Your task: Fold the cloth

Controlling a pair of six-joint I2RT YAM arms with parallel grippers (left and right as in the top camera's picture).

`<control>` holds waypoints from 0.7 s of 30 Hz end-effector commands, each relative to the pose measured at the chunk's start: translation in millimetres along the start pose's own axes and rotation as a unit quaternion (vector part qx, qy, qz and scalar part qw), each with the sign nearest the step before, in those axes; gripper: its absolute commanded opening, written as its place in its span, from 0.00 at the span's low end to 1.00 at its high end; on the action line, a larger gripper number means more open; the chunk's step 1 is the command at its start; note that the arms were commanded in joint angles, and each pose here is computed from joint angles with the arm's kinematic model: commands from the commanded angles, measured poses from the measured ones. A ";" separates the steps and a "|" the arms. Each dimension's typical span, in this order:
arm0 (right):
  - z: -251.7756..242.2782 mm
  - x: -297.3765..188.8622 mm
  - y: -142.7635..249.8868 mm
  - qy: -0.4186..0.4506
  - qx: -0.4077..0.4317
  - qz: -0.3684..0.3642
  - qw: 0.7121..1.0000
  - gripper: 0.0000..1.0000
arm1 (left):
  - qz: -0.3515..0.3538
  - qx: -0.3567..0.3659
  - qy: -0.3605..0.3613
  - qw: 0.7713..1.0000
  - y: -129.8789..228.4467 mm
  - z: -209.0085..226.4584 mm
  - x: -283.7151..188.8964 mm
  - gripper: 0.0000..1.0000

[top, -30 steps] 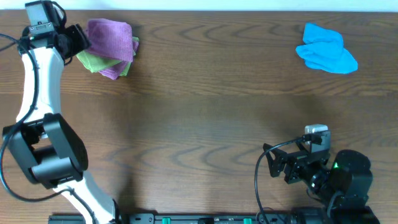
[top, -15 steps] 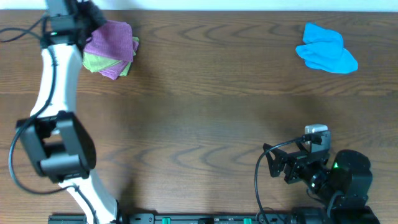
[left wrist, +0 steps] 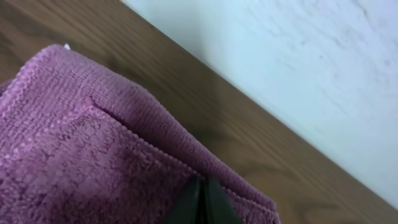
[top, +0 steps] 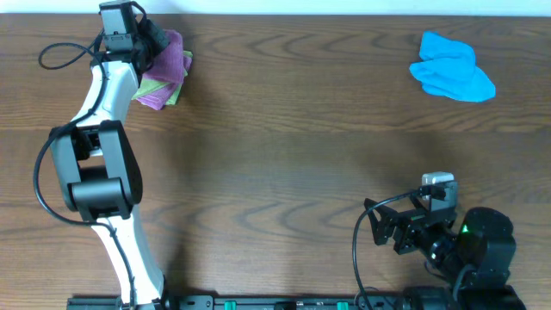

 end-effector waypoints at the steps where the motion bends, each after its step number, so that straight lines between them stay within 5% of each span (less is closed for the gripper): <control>1: -1.2 0.4 1.2 0.000 0.010 0.001 1.000 0.99 | 0.007 -0.010 -0.018 1.000 10.0 12.0 13.2 0.05; 11: -1.2 0.4 1.1 0.000 0.010 0.001 1.000 0.99 | 0.051 -0.016 -0.054 0.997 47.9 36.3 41.6 0.06; 21: -1.2 0.4 1.2 0.000 0.010 0.001 1.000 0.99 | 0.054 0.013 -0.066 0.996 44.8 38.6 35.8 0.12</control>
Point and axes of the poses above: each gripper's point midway between its finger pads, its own x axis out along the fingers, its own z axis along the line the jaws close on, y = z × x, the point moved 5 cm from there along -x, back along the fingers, and after that the axes turned 14 degrees about x, right-handed, at the moved point
